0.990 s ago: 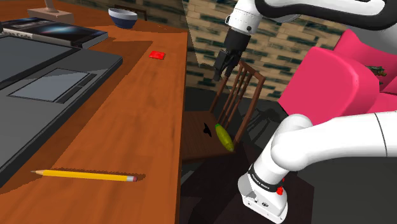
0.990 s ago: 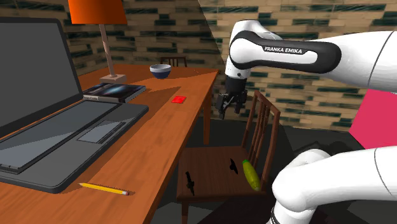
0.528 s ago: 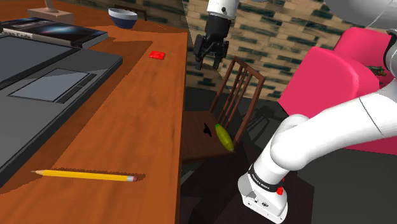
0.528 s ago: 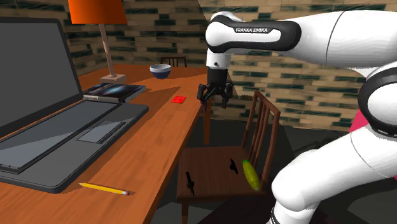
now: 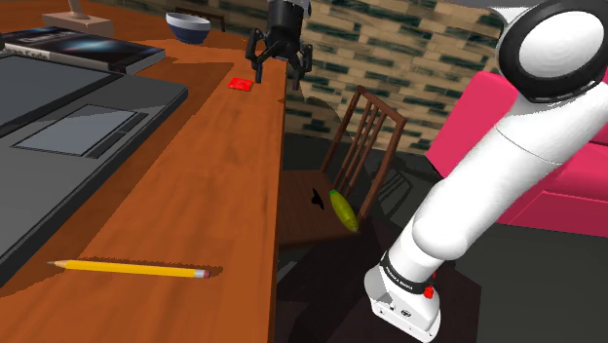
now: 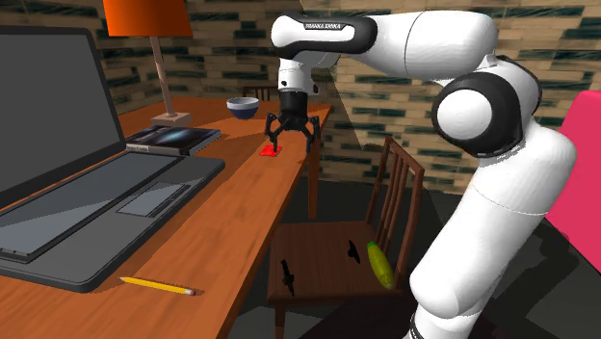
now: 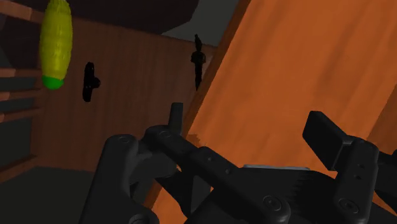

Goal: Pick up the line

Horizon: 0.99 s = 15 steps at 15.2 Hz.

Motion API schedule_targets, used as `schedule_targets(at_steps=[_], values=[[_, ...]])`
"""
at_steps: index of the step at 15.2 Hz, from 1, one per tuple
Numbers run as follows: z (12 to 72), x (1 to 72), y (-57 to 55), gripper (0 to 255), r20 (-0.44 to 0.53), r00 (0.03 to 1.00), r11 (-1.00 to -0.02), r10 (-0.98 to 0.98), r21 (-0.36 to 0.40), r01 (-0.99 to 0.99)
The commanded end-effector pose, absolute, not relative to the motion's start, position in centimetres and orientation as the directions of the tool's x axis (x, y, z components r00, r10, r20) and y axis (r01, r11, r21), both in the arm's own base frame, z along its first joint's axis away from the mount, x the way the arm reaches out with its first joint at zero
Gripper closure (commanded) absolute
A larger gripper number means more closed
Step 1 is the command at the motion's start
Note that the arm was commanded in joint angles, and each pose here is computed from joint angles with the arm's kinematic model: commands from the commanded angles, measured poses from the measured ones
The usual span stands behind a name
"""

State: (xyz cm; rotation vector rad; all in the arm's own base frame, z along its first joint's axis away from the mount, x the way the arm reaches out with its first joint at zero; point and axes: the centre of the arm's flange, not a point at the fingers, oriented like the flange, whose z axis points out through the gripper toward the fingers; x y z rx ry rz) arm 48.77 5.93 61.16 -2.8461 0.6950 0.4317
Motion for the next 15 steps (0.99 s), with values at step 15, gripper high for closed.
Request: schedule_targets(at_steps=[15], values=[[56.4,62.6,4.1,0,-0.55,0.548,-0.653,-0.63,-0.006,-0.757]])
